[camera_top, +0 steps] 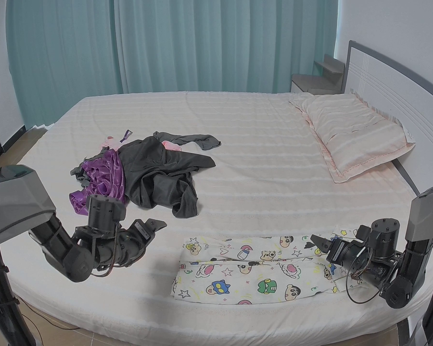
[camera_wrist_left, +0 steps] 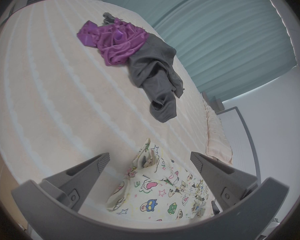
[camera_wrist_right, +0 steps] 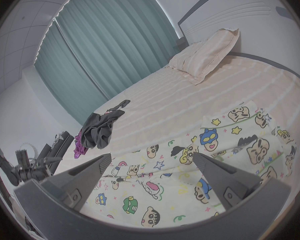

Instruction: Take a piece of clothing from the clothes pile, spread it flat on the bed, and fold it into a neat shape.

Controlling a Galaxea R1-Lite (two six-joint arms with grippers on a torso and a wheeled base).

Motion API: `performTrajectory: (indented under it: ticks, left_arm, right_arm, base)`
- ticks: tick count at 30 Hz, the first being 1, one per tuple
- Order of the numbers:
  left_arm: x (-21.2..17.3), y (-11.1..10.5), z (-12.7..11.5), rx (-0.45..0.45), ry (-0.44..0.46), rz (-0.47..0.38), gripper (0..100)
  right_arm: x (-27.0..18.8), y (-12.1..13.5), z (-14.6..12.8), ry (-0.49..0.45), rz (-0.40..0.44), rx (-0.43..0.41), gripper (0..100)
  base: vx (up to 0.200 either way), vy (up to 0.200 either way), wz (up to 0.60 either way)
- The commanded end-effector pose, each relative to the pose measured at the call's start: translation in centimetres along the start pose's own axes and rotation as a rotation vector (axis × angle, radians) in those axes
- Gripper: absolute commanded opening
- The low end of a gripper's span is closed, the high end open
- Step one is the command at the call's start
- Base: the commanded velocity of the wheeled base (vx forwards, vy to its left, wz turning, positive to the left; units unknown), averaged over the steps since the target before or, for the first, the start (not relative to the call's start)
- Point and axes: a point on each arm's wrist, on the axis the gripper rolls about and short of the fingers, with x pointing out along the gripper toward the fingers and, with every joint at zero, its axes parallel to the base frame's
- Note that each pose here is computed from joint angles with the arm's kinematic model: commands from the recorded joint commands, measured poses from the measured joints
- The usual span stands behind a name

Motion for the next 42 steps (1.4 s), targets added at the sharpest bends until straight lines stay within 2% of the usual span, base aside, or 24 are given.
performTrajectory:
  ticks: [1, 4, 12, 19, 26, 42]
  left_arm:
    - [3.9, -4.1, -0.5, 0.084, 0.063, -0.023, 100]
    - [6.2, -4.2, -1.7, 0.167, 0.092, -0.018, 100]
    - [8.4, -3.6, -3.4, 0.214, 0.146, 0.031, 100]
    - [8.6, -4.0, -3.2, 0.225, 0.138, 0.019, 100]
    - [8.6, -3.4, -3.5, 0.234, 0.15, 0.04, 100]
    - [9.7, -4.2, -3.7, 0.246, 0.137, 0.015, 100]
  right_arm:
    - [-0.2, 0.7, -1.8, 0.062, 0.01, -0.015, 100]
    - [-0.3, 0.9, -2.2, 0.078, 0.017, -0.023, 100]
    - [-0.4, 1.3, -2.5, 0.089, 0.03, -0.032, 100]
    - [-0.5, 1.4, -2.7, 0.096, 0.033, -0.037, 100]
    - [-0.5, 1.4, -2.8, 0.101, 0.031, -0.038, 100]
    - [-0.3, 1.3, -3.4, 0.106, 0.002, -0.047, 100]
  base:
    - [0.0, 0.0, 0.0]
    - [0.0, 0.0, 0.0]
    - [0.0, 0.0, 0.0]
    - [0.0, 0.0, 0.0]
    - [0.0, 0.0, 0.0]
    - [0.0, 0.0, 0.0]
